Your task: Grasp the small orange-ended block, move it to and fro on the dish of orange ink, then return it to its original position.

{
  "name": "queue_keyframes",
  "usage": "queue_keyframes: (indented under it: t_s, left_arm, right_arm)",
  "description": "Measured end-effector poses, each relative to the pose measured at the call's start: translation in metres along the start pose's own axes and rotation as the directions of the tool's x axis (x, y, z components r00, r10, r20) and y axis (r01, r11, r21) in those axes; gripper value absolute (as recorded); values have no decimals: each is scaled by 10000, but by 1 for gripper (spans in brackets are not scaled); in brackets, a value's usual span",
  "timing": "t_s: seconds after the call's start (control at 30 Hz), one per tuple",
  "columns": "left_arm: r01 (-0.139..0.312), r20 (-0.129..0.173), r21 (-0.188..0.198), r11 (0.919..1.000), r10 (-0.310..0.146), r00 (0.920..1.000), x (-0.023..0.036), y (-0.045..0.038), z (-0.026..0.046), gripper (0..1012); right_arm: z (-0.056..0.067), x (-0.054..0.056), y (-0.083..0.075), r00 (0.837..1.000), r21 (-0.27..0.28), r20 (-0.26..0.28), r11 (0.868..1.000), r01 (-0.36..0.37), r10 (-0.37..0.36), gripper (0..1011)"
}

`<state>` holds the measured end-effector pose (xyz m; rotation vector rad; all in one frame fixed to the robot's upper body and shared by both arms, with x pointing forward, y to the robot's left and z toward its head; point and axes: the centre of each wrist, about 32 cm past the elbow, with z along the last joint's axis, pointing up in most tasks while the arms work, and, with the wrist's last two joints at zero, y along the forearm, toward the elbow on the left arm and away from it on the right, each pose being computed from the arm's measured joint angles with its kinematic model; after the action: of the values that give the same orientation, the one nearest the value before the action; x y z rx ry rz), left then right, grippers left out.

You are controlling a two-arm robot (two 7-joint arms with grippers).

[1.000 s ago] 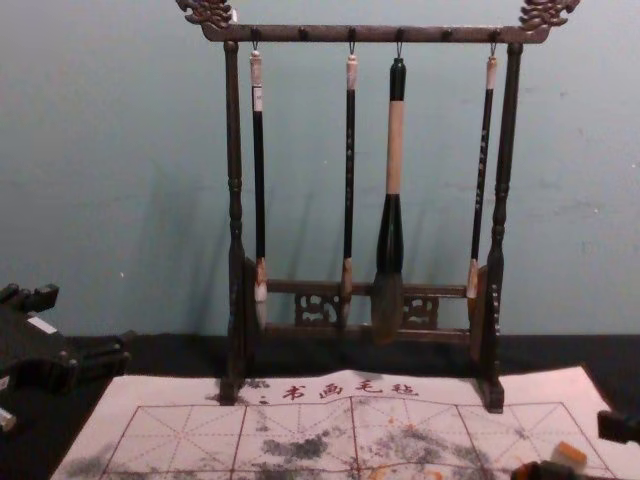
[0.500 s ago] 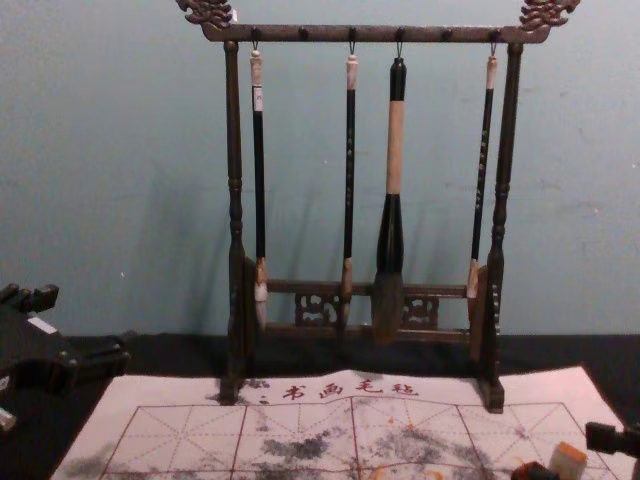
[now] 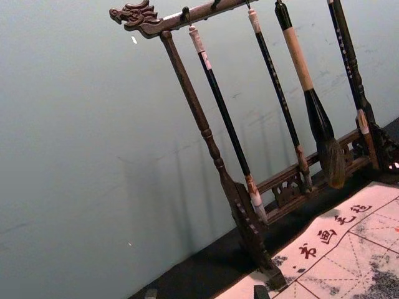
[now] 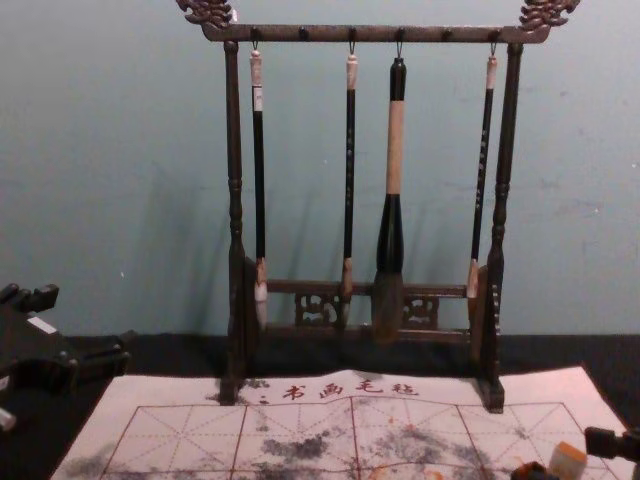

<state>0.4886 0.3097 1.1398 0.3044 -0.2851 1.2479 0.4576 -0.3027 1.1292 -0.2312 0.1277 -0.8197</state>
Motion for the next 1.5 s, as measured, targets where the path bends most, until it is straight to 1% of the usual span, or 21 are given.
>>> queue_keyframes:
  t_s: [0.5, 0.67, 0.83, 0.87, 0.9, 0.93, 0.97, 1.0, 1.03, 1.07, 1.13, 1.17, 1.27, 1.3, 1.4, 1.5]
  left_arm:
    - [0, 0, 0, 10000, 0, 10000, 0, 0, 0, 1001]
    - [-1, 0, 0, 10000, 1, 10000, 0, 0, 0, 1001]
    - [0, 0, 1, 10000, 0, 10000, 0, 0, 0, 1001]
    - [0, 0, 0, 10000, 0, 10000, 0, 0, 0, 1001]
    - [0, 0, 0, 10000, 0, 10000, 0, 0, 0, 1001]
    - [0, 0, 1, 10000, 0, 10000, 0, 0, 0, 1001]
    - [-1, 0, 0, 10000, 1, 10000, 0, 0, 0, 1001]
    - [0, 0, 1, 10000, 0, 10000, 0, 0, 0, 1002]
    - [-1, 0, 0, 10000, 1, 10000, 0, 0, 0, 1002]
    - [0, 0, 0, 10000, 0, 10000, 0, 0, 0, 1001]
    - [-1, 0, 1, 10000, 1, 10000, 0, 0, 0, 1001]
    - [0, 0, 0, 10000, 0, 10000, 0, 0, 0, 1001]
    - [0, 0, 0, 10000, 0, 10000, 0, 0, 0, 1001]
    - [0, 0, 0, 10000, 0, 10000, 0, 0, 0, 1001]
    - [0, 0, 0, 10000, 0, 10000, 0, 0, 0, 1001]
    - [0, 0, 0, 10000, 0, 10000, 0, 0, 0, 1002]
  right_arm:
    - [-2, -4, 1, 10000, 27, 20, 10000, 9, -9, 1000]
    - [-2, -5, 1, 10000, 32, 23, 10000, 10, -10, 927]
    - [-2, -7, 2, 10000, 35, 27, 10000, 11, -11, 763]
    - [-2, -7, 2, 10000, 37, 29, 10000, 12, -12, 746]
    - [-2, -6, 2, 10000, 38, 30, 10000, 12, -12, 708]
    - [-2, -6, 2, 10000, 37, 31, 10000, 13, -13, 708]
    - [-2, -6, 2, 10000, 38, 31, 10000, 12, -12, 678]
    - [-2, -7, 2, 10000, 39, 32, 10000, 12, -12, 627]
    - [-2, -7, 2, 10000, 39, 33, 10000, 12, -12, 611]
    - [-2, -7, 2, 10000, 40, 33, 10000, 12, -13, 548]
    - [-2, -7, 2, 10000, 40, 34, 10000, 12, -12, 508]
    - [-2, -6, 2, 10000, 39, 34, 10000, 12, -12, 448]
    - [-3, -7, 2, 10000, 39, 33, 10000, 12, -12, 387]
    - [-3, -6, 2, 10000, 40, 33, 10000, 12, -12, 333]
    - [-2, -7, 2, 10000, 41, 34, 10000, 12, -12, 225]
    - [-2, -6, 2, 10000, 40, 33, 10000, 12, -12, 169]
